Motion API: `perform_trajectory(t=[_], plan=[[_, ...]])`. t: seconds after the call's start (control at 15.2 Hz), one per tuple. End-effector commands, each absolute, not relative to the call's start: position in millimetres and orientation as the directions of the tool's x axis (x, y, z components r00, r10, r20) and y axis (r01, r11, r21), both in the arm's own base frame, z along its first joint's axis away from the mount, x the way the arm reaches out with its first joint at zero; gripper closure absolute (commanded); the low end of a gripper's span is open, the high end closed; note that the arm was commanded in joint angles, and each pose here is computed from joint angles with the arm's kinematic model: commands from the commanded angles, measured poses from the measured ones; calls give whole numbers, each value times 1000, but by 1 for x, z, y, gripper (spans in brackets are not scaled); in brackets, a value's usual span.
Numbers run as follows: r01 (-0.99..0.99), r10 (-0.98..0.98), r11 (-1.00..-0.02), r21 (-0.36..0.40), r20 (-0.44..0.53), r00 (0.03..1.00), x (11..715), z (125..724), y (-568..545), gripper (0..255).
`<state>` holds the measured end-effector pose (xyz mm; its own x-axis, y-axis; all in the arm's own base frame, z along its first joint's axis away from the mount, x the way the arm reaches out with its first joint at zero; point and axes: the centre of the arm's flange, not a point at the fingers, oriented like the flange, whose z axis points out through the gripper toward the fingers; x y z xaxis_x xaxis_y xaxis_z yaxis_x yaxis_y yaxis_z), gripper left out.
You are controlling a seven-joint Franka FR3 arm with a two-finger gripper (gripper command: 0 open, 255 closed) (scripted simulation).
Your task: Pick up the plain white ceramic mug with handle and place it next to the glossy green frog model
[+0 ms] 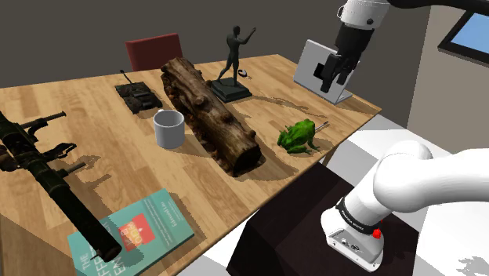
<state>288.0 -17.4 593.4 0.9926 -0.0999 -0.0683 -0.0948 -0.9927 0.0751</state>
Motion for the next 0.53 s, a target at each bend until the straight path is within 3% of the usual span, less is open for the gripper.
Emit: perform_trajectory(t=[0.0,0.46], plan=[[-95,-100,-993,75,-68,993,288,593,-17,0],[-91,-95,-994,59,-65,993,353,553,31,0]])
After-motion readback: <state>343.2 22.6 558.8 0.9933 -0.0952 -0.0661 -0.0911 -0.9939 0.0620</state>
